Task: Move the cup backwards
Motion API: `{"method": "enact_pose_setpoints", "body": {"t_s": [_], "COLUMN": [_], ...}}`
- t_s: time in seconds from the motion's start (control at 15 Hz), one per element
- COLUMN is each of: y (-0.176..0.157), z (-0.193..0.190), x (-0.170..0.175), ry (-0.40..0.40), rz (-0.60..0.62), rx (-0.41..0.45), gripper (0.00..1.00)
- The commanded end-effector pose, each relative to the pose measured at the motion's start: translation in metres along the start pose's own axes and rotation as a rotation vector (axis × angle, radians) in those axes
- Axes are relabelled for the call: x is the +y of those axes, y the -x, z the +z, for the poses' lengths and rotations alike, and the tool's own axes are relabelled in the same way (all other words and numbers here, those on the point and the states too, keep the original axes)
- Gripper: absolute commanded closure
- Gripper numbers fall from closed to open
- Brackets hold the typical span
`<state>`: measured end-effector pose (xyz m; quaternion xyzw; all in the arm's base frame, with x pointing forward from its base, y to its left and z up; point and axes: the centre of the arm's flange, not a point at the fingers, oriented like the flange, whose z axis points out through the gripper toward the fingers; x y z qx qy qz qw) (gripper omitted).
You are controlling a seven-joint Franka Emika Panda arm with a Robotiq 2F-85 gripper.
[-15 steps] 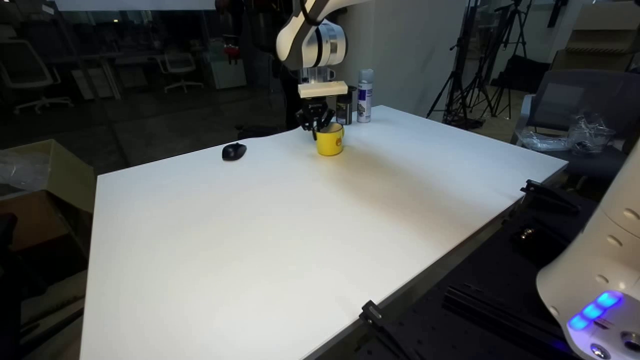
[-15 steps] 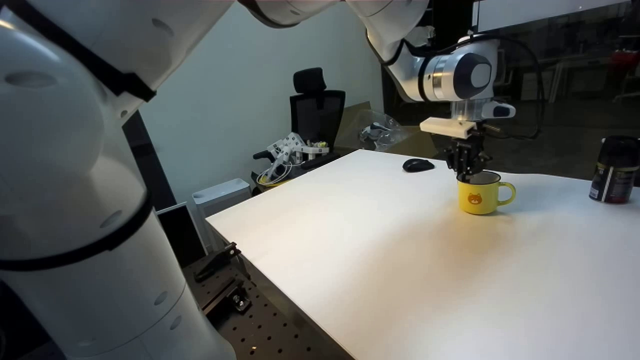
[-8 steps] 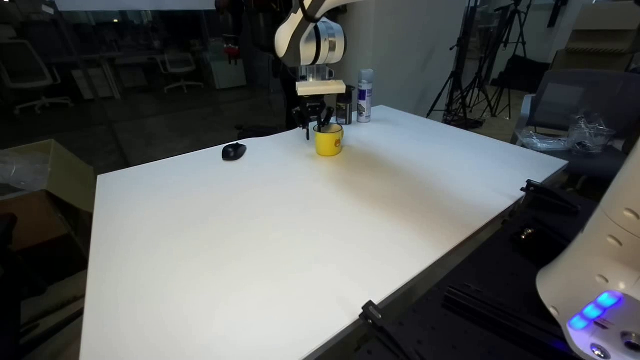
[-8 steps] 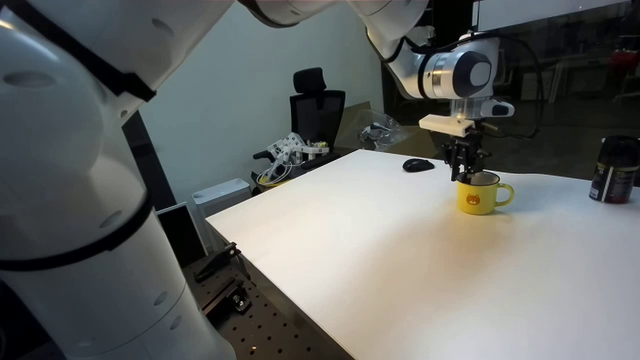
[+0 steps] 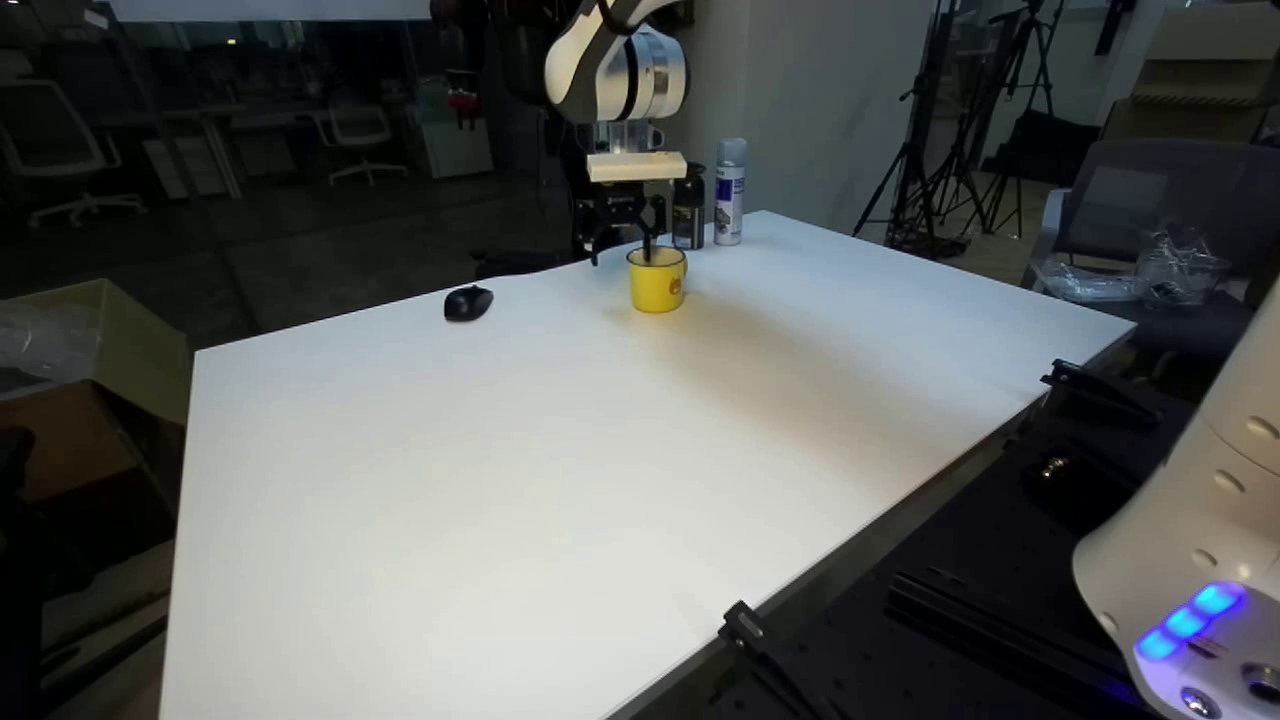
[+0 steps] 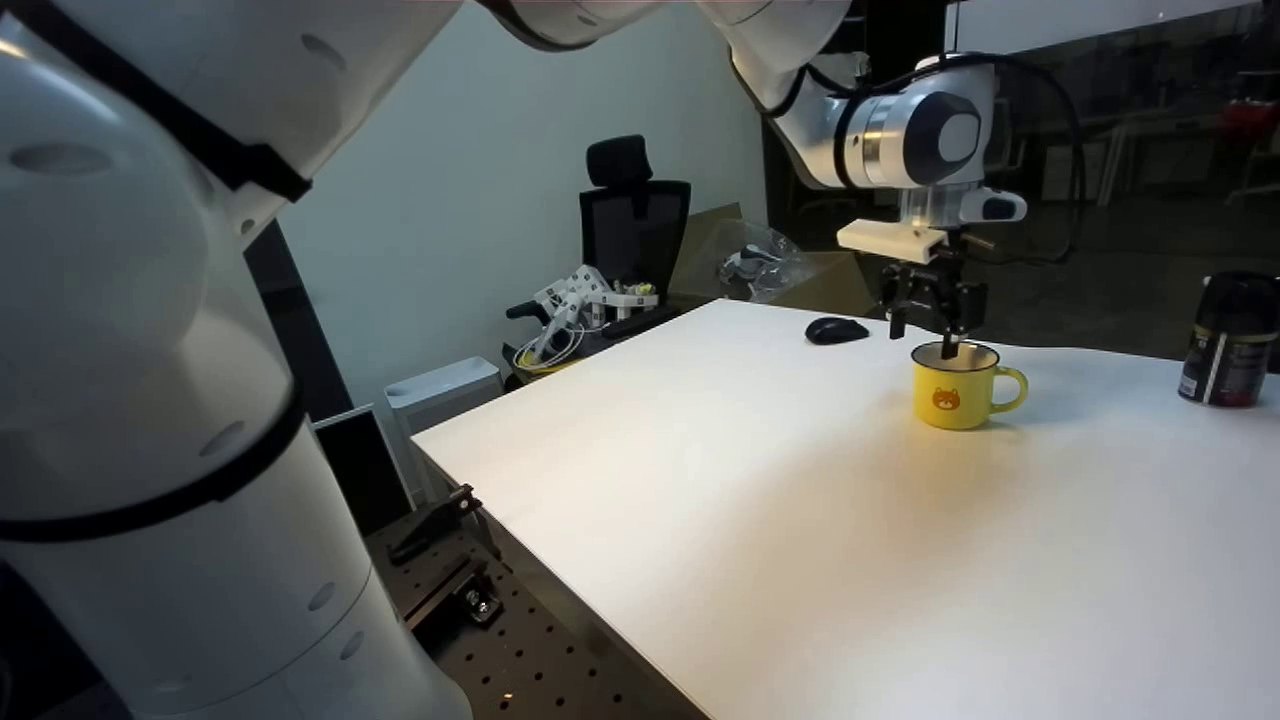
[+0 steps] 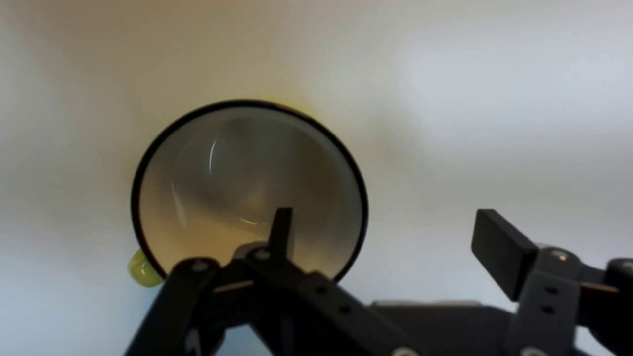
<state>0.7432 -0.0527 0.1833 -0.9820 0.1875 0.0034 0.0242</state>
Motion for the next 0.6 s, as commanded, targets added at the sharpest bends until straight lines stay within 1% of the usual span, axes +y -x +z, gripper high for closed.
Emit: {"method": "enact_pose_setpoints", "body": {"t_s": [0.0,0.2,0.27,0.53], "y": [0.014,0.021,0.002,0.008], "z": [-0.031,-0.049,-0.031,-0.042], "x": [-0.006,-0.011,-0.011,-0.014], "ry": [-0.010,-0.024,-0.016,-0.021], "rz": [0.006,-0.018,-0.017,-0.022], "rx": [0.029,0.038,0.035,0.035], "gripper": [0.00,0.00,0.00,0.00]}}
